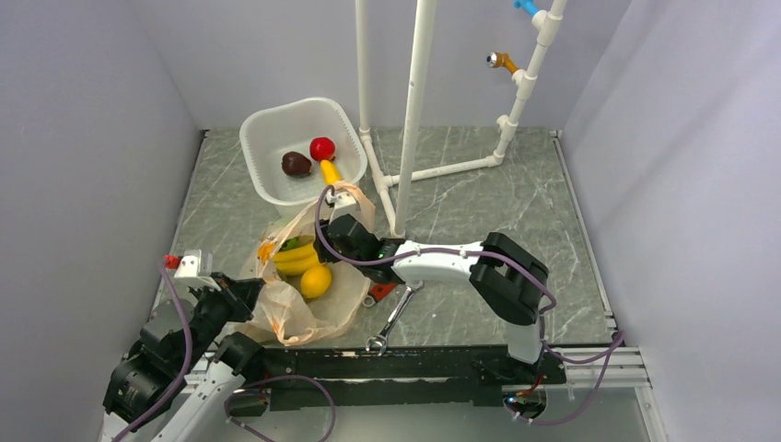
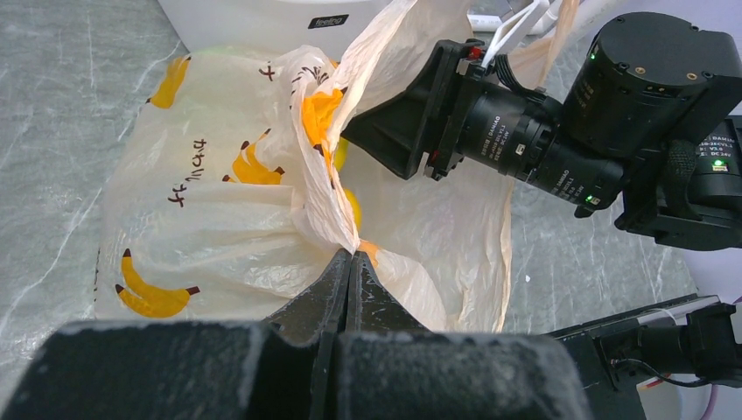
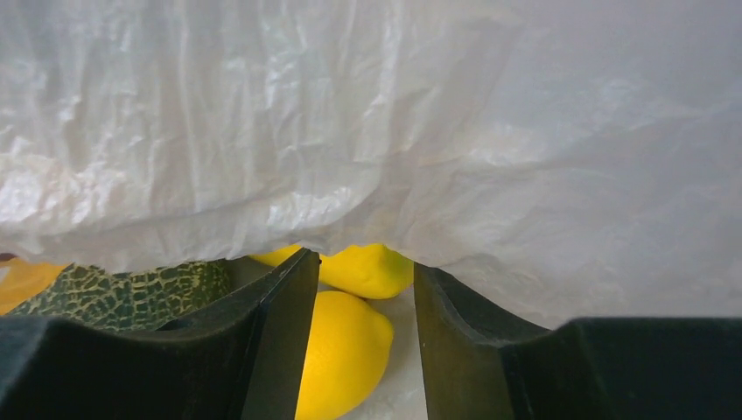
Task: Take the fake fruits out of the plastic bag
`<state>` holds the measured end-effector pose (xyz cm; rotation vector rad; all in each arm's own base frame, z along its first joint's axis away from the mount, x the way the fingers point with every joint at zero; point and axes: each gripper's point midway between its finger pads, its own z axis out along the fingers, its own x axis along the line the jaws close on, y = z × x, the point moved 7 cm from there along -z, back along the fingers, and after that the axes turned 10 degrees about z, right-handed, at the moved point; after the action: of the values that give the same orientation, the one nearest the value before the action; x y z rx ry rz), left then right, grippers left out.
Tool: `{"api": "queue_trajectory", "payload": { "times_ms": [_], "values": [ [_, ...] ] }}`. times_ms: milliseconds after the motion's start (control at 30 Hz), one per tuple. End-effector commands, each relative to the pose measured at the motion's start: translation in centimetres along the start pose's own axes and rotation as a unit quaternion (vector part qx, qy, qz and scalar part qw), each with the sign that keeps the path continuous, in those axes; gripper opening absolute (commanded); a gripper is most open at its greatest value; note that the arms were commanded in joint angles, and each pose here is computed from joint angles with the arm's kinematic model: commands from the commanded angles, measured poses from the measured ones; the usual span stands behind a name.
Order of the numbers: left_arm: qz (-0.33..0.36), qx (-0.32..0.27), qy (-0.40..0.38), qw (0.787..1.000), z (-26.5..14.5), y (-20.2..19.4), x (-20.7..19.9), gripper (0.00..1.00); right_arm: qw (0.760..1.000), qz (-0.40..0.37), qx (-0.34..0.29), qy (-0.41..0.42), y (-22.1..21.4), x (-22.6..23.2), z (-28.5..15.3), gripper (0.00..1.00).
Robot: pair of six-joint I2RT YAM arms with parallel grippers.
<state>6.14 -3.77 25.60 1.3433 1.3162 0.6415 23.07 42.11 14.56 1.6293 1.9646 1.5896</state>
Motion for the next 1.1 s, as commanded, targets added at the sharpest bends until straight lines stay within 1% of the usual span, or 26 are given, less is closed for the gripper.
{"api": "queue_trajectory", "payload": {
  "times_ms": [0,100,167,200,300,400,500,533,567,667,833,867,1000,1067],
  "values": [
    [0.002,-0.002,-0.011,1.000,0.4,0.4,-0.4,0.00,1.000,0.008,-0.015,-0.010,0.8,0.2,0.9,0.48],
    [0.001,-0.002,-0.009,1.000,0.4,0.4,-0.4,0.00,1.000,-0.002,-0.016,-0.009,0.3,-0.2,1.9,0.54],
    [0.001,-0.001,-0.007,1.000,0.4,0.4,-0.4,0.00,1.000,-0.013,-0.014,0.001,0.1,-0.4,3.0,0.53],
    [0.000,0.000,-0.005,1.000,0.5,0.4,-0.4,0.00,1.000,-0.015,-0.010,0.002,0.0,-0.6,3.5,0.51],
    [-0.002,0.003,0.003,1.000,0.6,0.4,-0.3,0.00,1.000,-0.026,-0.013,0.001,0.0,-0.8,4.4,0.39],
    [-0.005,0.006,0.015,1.000,0.7,0.4,-0.1,0.00,0.998,-0.046,-0.017,0.027,0.1,0.0,4.0,0.24],
    [-0.012,0.006,0.035,0.999,0.7,0.5,0.3,0.00,0.995,-0.078,-0.021,0.055,0.3,1.6,2.1,0.07],
    [-0.015,0.005,0.042,0.999,0.7,0.5,0.4,0.00,0.994,-0.087,-0.025,0.065,0.2,2.4,1.2,0.02],
    [-0.017,0.003,0.049,0.999,0.7,0.6,0.5,0.00,0.993,-0.094,-0.031,0.071,0.4,2.9,0.1,0.00],
    [-0.013,-0.010,0.058,0.998,0.9,1.0,0.7,0.00,0.989,-0.112,-0.050,0.088,0.8,4.1,-2.9,0.00],
    [0.016,-0.038,0.046,0.998,2.2,1.5,0.5,0.00,0.983,-0.114,-0.067,0.131,1.4,4.6,-6.4,0.00],
    [0.023,-0.040,0.040,0.998,2.7,1.3,0.4,0.00,0.981,-0.115,-0.076,0.137,1.6,4.6,-6.8,0.00],
    [0.039,-0.057,-0.013,0.998,3.6,1.2,-0.7,0.00,0.981,-0.124,-0.096,0.113,2.9,4.5,-6.8,0.00],
    [0.041,-0.058,-0.012,0.997,3.5,1.3,-0.6,0.00,0.978,-0.131,-0.119,0.111,3.9,4.8,-6.9,0.00]
  ]
}}
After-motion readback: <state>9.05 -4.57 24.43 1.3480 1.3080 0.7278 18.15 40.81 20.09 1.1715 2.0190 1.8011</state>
